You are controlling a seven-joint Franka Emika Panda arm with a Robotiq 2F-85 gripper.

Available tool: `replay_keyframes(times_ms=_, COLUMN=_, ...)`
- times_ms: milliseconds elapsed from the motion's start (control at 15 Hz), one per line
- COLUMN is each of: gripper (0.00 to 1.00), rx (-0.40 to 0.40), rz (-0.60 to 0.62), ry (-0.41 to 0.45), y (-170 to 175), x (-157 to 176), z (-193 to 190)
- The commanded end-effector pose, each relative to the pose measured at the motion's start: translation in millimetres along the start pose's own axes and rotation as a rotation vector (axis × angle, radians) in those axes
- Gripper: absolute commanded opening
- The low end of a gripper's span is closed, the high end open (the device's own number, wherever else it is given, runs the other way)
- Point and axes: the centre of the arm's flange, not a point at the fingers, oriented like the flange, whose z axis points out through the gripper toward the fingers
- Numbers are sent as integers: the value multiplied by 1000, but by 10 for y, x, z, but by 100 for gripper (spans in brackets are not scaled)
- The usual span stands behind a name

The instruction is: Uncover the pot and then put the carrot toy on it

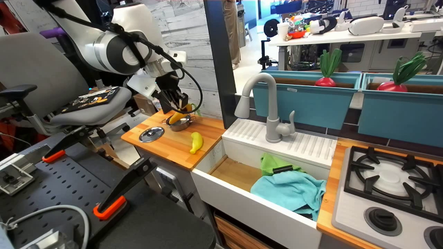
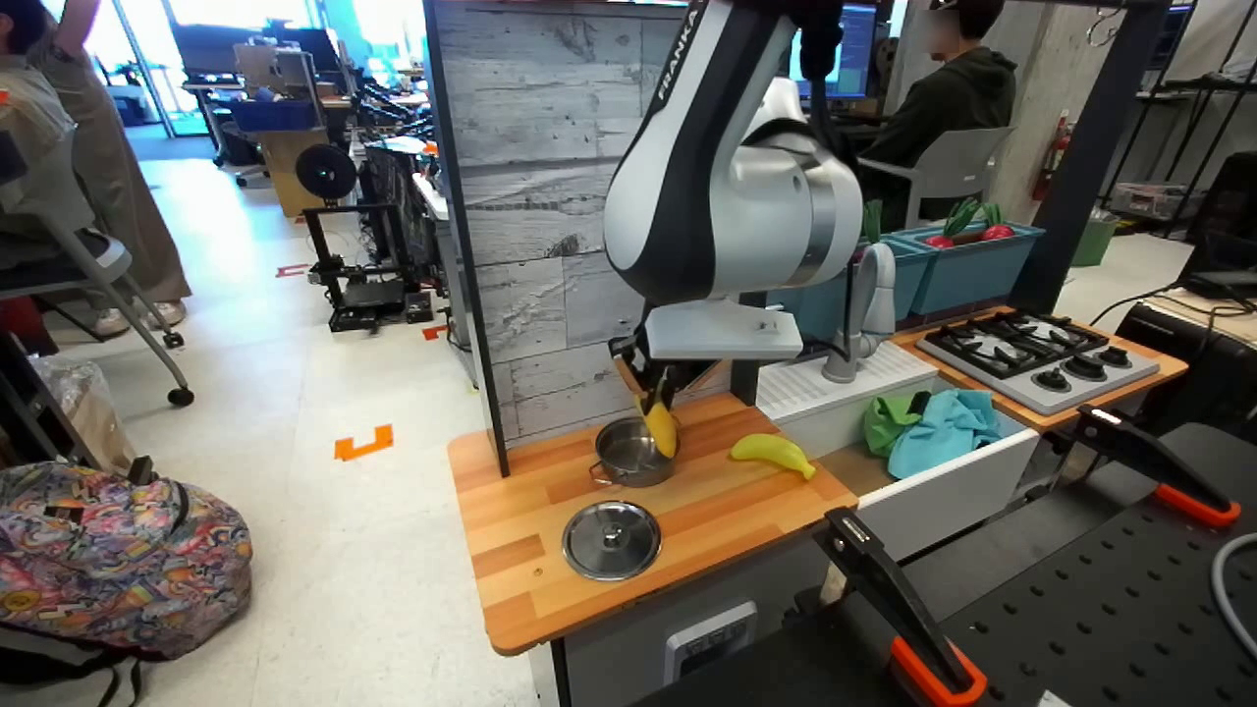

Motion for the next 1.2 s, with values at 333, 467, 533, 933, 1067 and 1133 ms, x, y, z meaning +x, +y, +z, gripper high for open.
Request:
replay_keyframes(times_ms=333, gripper=0, rx=-18, rz=-43, ry=-50, y=-65, x=-112, z=127)
replay_keyframes(times_ms=467, gripper=25, rx=-37, rz=-44, ry=-78, y=-50, x=-142, z=156)
replay_keyframes(times_ms=533, gripper=26, rx=-39, rz=-46, ry=-92, y=-40, x=-157, z=163)
replay_keyframes(times_ms=933, gripper=79, rx=-38, rz=-56, ry=-138, y=-58, x=-220, z=125)
replay_keyframes(times_ms=1067, gripper=98, rx=-34, rz=-67, ry=-127, y=-109, x=-236, z=42)
replay_keyframes(times_ms=1133, gripper=100, rx=-30, rz=-74, ry=-128, y=-150, x=-252, z=-33)
